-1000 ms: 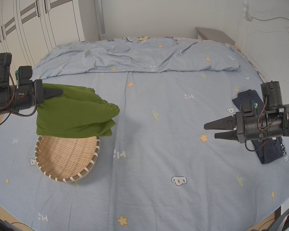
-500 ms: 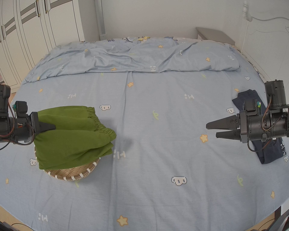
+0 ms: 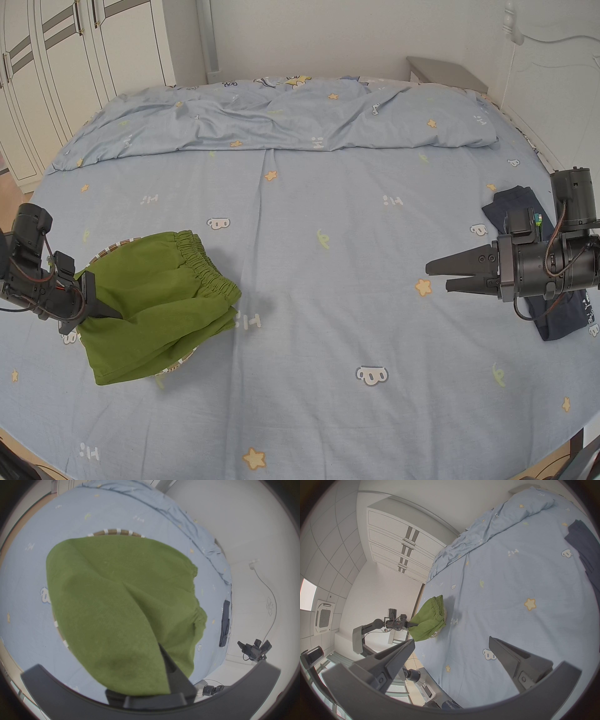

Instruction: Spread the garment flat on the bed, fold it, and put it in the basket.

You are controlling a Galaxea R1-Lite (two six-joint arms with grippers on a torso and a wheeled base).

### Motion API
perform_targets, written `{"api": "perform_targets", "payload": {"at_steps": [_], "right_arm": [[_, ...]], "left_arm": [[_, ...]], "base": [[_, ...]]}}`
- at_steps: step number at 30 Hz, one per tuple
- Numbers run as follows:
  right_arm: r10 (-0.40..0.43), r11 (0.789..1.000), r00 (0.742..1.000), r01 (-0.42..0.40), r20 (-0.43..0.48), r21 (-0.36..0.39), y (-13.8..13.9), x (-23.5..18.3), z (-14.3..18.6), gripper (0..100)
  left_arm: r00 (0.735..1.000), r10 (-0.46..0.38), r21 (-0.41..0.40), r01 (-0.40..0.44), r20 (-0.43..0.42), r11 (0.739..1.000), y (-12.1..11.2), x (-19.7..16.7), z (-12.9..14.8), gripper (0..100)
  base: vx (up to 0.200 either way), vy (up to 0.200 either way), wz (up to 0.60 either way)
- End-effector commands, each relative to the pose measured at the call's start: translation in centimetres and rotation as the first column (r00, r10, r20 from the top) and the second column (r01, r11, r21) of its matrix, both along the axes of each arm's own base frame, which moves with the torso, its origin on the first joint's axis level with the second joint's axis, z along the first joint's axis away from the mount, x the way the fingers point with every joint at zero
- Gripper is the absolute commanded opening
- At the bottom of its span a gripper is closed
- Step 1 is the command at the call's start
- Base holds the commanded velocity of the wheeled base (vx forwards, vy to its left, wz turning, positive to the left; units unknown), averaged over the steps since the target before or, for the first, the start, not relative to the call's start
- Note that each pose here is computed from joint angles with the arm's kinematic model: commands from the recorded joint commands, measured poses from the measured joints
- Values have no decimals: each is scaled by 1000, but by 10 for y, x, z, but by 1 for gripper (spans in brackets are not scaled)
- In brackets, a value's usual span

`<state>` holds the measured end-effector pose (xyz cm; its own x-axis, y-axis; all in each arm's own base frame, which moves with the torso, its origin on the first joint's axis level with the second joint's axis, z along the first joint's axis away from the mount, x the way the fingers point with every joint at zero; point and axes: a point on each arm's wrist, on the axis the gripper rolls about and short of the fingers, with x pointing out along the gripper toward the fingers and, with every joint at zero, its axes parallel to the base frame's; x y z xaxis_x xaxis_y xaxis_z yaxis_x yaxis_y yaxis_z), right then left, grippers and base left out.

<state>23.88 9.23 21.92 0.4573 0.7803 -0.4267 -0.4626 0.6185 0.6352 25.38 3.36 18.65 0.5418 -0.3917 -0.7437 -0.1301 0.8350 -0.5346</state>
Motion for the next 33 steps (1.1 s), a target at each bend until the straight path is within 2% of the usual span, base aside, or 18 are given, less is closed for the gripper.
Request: {"api": "perform_targets", "payload": {"at_steps": [1,9,17,18,23,24,26,27,29,33], "right_arm": [[14,1000,1000,-14,-3,-1,3,-2,-1,100],[14,1000,1000,-14,-8,-3,3,-1,-2,100],[12,1000,1000,-12,-10,-5,4,-1,-3,100],[12,1000,1000,-12,-10,-5,4,-1,-3,100],[12,1000,1000,-12,-9,-5,3,0,-3,100],[12,1000,1000,-12,-9,-5,3,0,-3,100],[12,1000,1000,-12,-9,-5,3,0,-3,100],[12,1000,1000,-12,-6,-4,3,-1,-2,100],[12,1000,1000,-12,-8,-3,3,-1,-2,100],[9,1000,1000,-9,-5,-3,3,-1,-1,100]], "left_arm": [[987,-13,-28,9,-163,1000,6,48,-41,0],[971,-42,-41,33,-234,999,-1,78,-66,0],[960,-49,-15,46,-275,999,-7,89,-66,0],[959,-53,-15,51,-278,999,-9,87,-65,100],[958,-70,-16,68,-278,998,-16,82,-56,100],[966,-69,-11,69,-247,998,-16,74,-41,100],[969,-69,-10,69,-239,998,-17,71,-36,100],[978,-67,-1,68,-197,998,-17,60,-18,100],[987,-56,11,58,-153,998,-16,47,1,100],[993,-42,33,46,-106,998,-16,25,26,100]], "base": [[0,0,0],[0,0,0],[0,0,0],[0,0,0],[0,0,0],[0,0,0],[0,0,0],[0,0,0],[0,0,0],[0,0,0]]}}
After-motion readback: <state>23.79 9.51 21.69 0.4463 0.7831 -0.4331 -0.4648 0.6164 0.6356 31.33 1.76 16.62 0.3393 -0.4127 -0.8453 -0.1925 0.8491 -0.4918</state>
